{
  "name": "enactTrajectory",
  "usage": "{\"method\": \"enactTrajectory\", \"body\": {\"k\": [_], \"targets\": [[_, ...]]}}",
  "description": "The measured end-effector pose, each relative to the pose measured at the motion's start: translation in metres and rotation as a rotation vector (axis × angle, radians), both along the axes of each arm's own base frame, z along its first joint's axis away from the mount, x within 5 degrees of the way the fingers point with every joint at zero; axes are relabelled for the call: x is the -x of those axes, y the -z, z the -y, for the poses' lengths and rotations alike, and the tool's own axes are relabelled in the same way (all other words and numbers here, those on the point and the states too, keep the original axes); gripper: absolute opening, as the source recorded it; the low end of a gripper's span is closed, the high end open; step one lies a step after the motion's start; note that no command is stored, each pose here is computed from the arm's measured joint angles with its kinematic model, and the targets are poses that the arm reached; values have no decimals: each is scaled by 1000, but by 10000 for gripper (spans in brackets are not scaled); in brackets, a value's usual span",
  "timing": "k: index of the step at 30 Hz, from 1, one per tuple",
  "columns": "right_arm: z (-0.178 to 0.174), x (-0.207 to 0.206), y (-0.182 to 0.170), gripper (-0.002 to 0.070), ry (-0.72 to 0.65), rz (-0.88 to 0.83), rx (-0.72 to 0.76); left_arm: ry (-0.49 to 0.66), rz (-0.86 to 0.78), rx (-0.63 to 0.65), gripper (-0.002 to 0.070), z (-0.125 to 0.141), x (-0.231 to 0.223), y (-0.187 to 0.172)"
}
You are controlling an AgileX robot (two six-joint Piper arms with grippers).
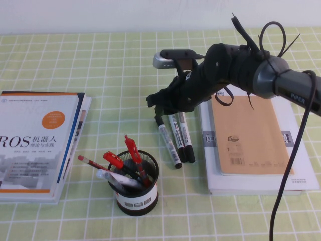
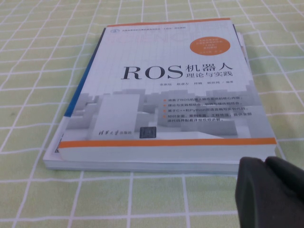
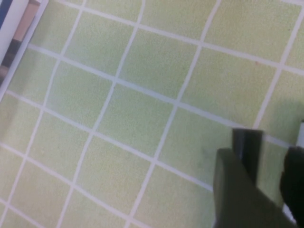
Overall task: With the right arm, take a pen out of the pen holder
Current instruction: 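Take a marker out of the pen holder and lay it on the table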
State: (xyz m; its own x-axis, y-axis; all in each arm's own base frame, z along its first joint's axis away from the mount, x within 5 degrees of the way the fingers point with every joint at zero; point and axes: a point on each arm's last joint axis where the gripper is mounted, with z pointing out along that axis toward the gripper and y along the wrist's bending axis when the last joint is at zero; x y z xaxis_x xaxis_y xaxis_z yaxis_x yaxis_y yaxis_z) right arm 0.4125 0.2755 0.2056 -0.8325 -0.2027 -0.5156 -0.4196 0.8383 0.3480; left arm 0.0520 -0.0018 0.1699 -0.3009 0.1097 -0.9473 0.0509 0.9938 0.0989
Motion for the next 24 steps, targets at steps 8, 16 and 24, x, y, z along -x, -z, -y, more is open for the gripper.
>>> {"method": "enactTrajectory", "body": {"k": [8,16,24], "targets": [[0,0,0,204,-1,2,3,0,0,0,-6,0,0,0],[6,15,-25,87,-44,30,50,0,0,0,-6,0,0,0],[38,89,-77,-8,-68,109,42,0,0,0,-6,0,0,0]]}}
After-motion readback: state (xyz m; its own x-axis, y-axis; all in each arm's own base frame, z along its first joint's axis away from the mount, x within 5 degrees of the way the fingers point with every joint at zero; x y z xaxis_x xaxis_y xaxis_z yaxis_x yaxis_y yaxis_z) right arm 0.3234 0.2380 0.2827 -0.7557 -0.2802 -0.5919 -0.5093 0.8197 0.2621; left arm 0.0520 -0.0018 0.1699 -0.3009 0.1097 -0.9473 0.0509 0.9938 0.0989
